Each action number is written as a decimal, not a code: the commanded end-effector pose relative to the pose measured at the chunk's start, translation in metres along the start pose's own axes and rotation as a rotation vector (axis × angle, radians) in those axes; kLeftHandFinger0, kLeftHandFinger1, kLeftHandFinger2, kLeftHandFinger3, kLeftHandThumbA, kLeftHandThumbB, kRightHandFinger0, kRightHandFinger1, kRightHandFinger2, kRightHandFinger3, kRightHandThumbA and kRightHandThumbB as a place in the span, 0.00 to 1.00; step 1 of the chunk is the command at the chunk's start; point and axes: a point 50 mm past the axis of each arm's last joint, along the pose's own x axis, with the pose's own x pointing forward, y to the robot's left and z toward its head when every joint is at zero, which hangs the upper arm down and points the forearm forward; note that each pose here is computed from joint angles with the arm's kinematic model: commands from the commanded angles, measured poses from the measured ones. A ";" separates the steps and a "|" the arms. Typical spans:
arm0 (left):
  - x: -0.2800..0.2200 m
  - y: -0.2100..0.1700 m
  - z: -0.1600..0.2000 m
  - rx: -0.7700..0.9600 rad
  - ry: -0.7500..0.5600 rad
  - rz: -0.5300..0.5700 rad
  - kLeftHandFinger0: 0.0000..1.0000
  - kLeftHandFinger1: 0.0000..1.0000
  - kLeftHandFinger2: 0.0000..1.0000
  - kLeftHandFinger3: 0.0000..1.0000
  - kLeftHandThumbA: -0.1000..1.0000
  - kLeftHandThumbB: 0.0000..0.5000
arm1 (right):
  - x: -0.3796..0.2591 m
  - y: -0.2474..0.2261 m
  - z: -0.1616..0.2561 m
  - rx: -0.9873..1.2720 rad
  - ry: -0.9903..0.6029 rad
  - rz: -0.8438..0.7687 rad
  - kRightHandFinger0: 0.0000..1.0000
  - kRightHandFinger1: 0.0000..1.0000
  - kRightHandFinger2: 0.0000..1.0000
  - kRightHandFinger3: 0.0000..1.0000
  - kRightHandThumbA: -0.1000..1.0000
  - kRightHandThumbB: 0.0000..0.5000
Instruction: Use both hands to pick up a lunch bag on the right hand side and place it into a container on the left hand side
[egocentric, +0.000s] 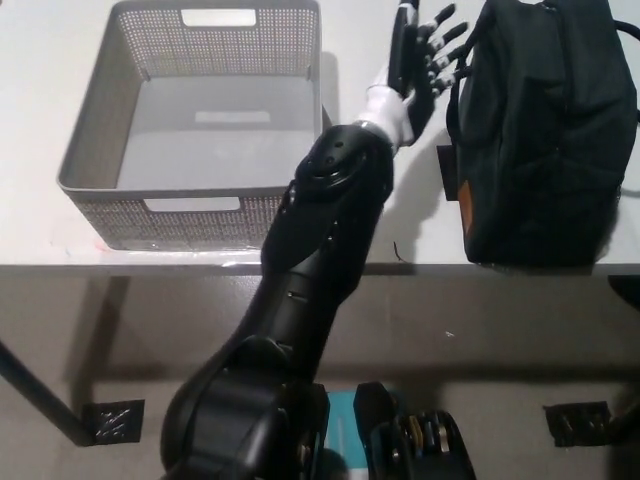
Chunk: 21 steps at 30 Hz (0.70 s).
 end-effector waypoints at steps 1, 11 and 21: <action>0.010 -0.004 0.045 0.149 -0.165 -0.011 1.00 1.00 1.00 1.00 1.00 0.80 | 0.011 0.021 0.008 0.047 -0.035 0.088 1.00 1.00 1.00 1.00 1.00 0.35; 0.016 0.000 0.042 0.325 -0.139 0.005 1.00 1.00 1.00 1.00 1.00 0.78 | 0.014 0.023 -0.040 -0.006 0.077 0.053 1.00 1.00 1.00 1.00 1.00 0.29; 0.014 0.005 -0.012 0.555 0.045 -0.021 1.00 1.00 1.00 1.00 1.00 0.85 | 0.015 0.043 -0.113 0.007 0.257 -0.001 1.00 1.00 1.00 1.00 1.00 0.28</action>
